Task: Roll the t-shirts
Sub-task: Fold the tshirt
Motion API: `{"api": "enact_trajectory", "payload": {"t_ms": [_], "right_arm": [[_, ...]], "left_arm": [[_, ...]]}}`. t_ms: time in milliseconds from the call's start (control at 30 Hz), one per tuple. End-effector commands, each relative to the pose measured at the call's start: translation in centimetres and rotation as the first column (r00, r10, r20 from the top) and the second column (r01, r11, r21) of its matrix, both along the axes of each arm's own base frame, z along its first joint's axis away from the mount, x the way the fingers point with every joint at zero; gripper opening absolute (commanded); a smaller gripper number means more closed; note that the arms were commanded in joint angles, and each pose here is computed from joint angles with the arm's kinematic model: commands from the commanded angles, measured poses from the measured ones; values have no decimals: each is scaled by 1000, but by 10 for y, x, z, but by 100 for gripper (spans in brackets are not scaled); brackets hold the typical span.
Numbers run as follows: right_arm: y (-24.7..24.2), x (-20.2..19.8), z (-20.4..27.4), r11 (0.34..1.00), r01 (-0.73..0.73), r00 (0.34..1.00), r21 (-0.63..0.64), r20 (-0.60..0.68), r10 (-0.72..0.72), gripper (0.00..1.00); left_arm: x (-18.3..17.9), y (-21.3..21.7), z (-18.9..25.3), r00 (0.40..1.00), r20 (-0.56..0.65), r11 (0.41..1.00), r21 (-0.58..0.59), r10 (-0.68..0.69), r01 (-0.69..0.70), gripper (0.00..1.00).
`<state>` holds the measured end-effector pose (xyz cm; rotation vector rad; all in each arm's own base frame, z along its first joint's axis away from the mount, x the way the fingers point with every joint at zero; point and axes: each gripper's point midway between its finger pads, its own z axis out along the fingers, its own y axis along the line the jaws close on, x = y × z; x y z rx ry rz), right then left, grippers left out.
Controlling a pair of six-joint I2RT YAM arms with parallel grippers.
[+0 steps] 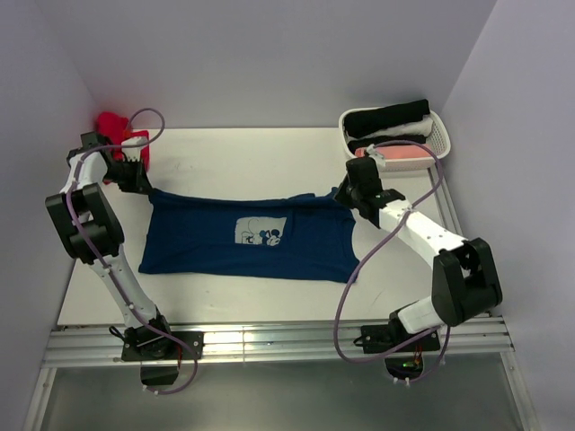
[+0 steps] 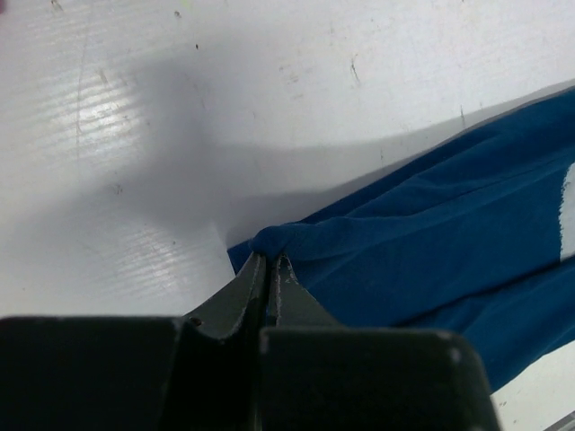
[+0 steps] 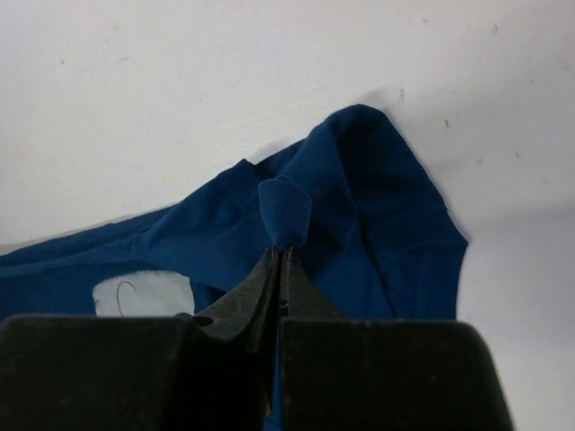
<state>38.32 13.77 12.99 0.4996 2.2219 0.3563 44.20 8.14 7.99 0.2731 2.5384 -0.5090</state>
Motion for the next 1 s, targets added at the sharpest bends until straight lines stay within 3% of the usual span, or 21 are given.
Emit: {"api": "enact_trajectory", "payload": {"t_ms": [0,500,967], "right_arm": [[-6,-9,18,999,36,998,16,55,-37,0],[-8,-33,31,999,44,996,13,79,-44,0],[-8,-68,2,998,57,998,23,-1,-57,0]], "left_arm": [[-3,3,29,997,69,999,23,-28,26,0],[-6,4,48,994,101,999,30,-48,45,0],[-40,11,24,996,-1,990,108,-87,87,0]]}}
